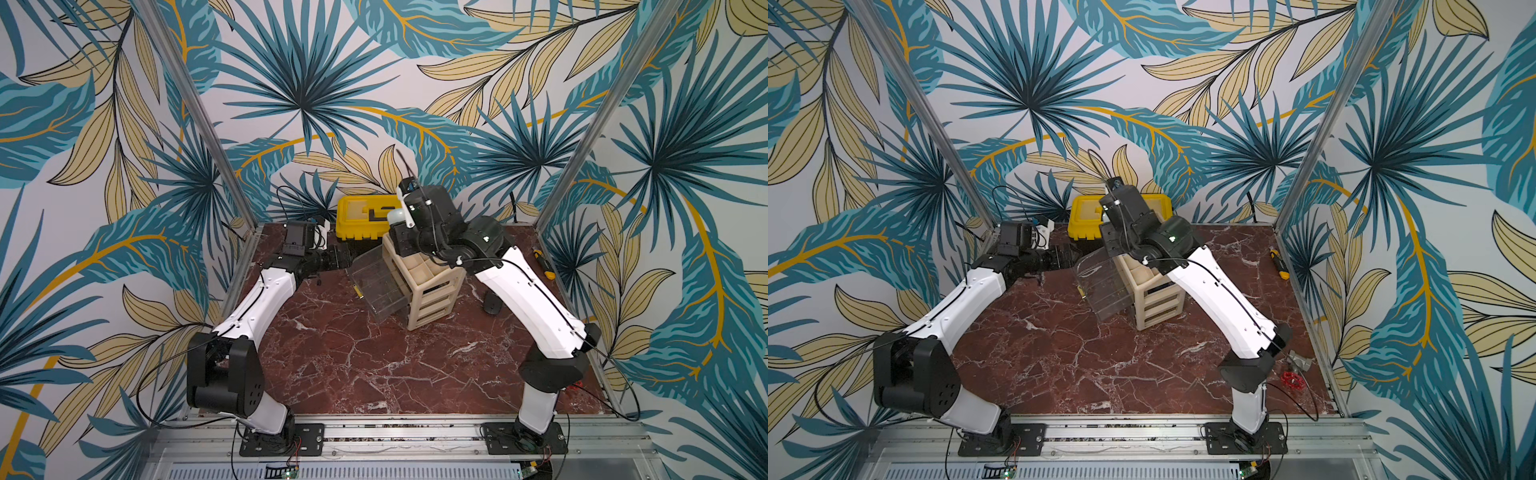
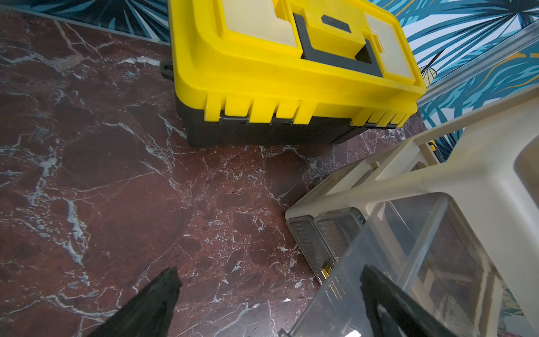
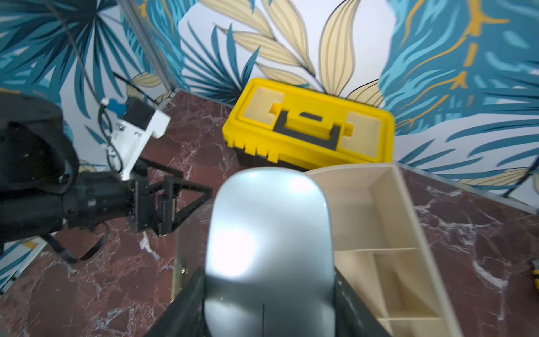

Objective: Take the mice out of the drawer
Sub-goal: Pick up the mouse from the drawer, then place the mouse at the center of the board.

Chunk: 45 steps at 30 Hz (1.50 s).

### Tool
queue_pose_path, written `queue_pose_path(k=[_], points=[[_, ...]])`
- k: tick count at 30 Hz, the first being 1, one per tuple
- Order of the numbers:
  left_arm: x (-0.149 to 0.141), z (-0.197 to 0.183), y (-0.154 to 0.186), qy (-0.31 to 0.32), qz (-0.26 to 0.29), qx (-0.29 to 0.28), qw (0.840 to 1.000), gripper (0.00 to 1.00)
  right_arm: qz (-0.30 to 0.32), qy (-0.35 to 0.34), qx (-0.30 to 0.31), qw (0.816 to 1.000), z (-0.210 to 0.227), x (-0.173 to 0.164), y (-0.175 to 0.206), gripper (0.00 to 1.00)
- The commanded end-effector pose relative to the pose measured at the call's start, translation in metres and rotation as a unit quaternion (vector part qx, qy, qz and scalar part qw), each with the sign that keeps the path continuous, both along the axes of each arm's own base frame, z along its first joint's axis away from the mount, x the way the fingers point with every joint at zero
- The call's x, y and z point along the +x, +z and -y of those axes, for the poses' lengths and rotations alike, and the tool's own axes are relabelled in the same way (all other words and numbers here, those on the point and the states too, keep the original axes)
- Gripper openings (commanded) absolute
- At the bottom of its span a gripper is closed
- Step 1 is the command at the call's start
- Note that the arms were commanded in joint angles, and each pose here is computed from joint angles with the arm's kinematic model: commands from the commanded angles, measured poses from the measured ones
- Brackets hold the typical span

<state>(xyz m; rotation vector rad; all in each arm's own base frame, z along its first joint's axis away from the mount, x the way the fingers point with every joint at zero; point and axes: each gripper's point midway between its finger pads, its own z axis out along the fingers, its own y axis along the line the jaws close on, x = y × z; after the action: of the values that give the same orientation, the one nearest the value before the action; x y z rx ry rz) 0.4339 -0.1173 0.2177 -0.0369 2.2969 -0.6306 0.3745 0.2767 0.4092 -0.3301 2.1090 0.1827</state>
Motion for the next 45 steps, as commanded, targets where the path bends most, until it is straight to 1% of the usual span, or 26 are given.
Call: queue_pose_path(k=[1, 4, 6, 9, 13, 15, 21, 27, 29, 33, 36, 40, 45], points=[[-0.004, -0.001, 0.006, -0.006, 0.004, 0.001, 1.0, 1.0, -0.003, -0.088, -0.015, 0.996, 0.076, 0.016, -0.005, 0.41], [-0.006, -0.002, 0.005, -0.008, 0.002, 0.005, 1.0, 1.0, -0.019, -0.154, 0.001, 0.988, 0.142, 0.02, -0.02, 0.41], [-0.006, -0.002, 0.005, -0.008, 0.003, 0.005, 1.0, 1.0, -0.032, -0.2, 0.007, 0.979, 0.187, 0.018, -0.034, 0.41], [-0.006, -0.002, 0.005, -0.01, 0.003, 0.004, 1.0, 1.0, -0.059, -0.252, 0.018, 0.966, 0.24, 0.013, -0.057, 0.42], [-0.005, 0.0, 0.005, -0.012, 0.002, 0.0, 1.0, 1.0, -0.12, -0.293, 0.034, 0.948, 0.281, 0.013, -0.11, 0.42], [-0.005, 0.0, 0.007, -0.012, 0.004, 0.0, 1.0, 1.0, -0.151, -0.31, 0.048, 0.937, 0.296, 0.015, -0.144, 0.42], [-0.007, 0.0, 0.005, -0.013, 0.001, 0.003, 1.0, 1.0, -0.22, -0.346, 0.071, 0.91, 0.327, 0.026, -0.226, 0.42], [-0.008, -0.001, 0.006, -0.013, 0.002, 0.005, 1.0, 1.0, -0.273, -0.373, 0.03, 0.886, 0.345, 0.026, -0.284, 0.43], [-0.008, -0.001, 0.007, -0.014, 0.003, 0.005, 1.0, 1.0, -0.285, -0.379, 0.029, 0.88, 0.351, 0.024, -0.3, 0.43], [-0.009, -0.001, 0.008, -0.014, 0.003, 0.004, 1.0, 1.0, -0.313, -0.386, 0.024, 0.867, 0.363, 0.018, -0.324, 0.43], [-0.008, -0.001, 0.007, -0.014, 0.003, 0.004, 1.0, 1.0, -0.334, -0.392, 0.01, 0.857, 0.372, 0.011, -0.338, 0.44], [-0.008, 0.0, 0.007, -0.015, 0.001, 0.003, 1.0, 1.0, -0.354, -0.385, 0.007, 0.852, 0.374, 0.006, -0.35, 0.46], [-0.008, 0.0, 0.007, -0.015, 0.001, 0.003, 1.0, 1.0, -0.367, -0.383, 0.006, 0.848, 0.379, 0.001, -0.36, 0.55]])
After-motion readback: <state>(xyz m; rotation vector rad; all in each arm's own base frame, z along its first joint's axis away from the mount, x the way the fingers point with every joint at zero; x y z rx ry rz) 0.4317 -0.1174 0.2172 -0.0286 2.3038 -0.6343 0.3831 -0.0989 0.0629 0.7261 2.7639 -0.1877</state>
